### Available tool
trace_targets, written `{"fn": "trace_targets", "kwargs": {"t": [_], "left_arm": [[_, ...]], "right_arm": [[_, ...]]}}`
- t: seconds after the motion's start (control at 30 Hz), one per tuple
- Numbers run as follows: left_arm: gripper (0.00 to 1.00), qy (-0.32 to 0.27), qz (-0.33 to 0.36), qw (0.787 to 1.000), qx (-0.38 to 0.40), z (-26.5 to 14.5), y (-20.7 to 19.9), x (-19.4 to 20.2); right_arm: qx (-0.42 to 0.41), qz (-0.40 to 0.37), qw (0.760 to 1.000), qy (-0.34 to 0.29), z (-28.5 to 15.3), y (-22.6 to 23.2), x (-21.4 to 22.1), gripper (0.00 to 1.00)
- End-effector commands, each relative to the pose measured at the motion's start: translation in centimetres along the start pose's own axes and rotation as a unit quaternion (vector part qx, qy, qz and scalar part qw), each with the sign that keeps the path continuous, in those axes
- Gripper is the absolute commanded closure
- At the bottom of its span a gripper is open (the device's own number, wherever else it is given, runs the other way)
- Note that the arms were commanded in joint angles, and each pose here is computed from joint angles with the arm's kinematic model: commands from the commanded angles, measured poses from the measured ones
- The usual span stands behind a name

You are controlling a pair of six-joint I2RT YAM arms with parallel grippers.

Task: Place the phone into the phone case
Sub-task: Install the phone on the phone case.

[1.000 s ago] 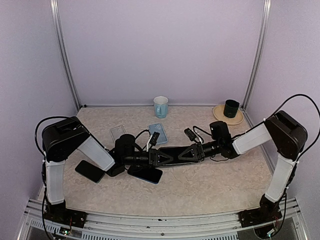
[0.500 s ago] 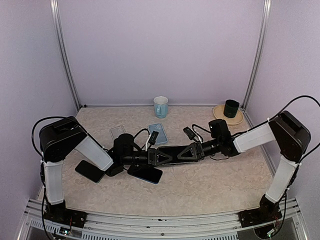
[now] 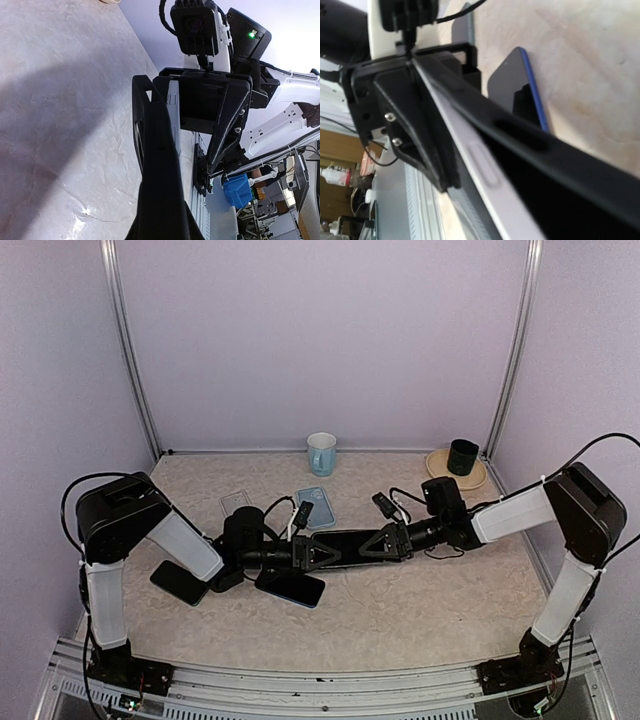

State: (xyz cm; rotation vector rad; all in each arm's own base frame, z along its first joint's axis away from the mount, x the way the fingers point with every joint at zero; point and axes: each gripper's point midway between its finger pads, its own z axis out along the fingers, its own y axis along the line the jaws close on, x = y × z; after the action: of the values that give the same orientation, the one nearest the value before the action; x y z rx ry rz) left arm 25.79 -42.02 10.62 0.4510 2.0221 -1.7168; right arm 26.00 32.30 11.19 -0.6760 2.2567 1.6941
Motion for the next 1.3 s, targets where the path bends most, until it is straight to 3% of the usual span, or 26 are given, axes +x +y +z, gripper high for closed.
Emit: {"fn": "trace_targets", "kwargs": {"t": [0.0, 1.27], "left_arm": [[0.97, -0.039, 0.040, 0.998, 0.019, -0.8, -2.0, -2.5], [0.98, -0.038, 0.048, 0.998, 0.015, -1.1, -2.3, -2.9]], "right_arm": [[0.026, 0.024, 0.999, -0.008, -1.0, -0.7, 0.2, 0.49], [0.058, 0.017, 0.998, -0.032, -3.8, -0.8, -0.7, 0.49]]}}
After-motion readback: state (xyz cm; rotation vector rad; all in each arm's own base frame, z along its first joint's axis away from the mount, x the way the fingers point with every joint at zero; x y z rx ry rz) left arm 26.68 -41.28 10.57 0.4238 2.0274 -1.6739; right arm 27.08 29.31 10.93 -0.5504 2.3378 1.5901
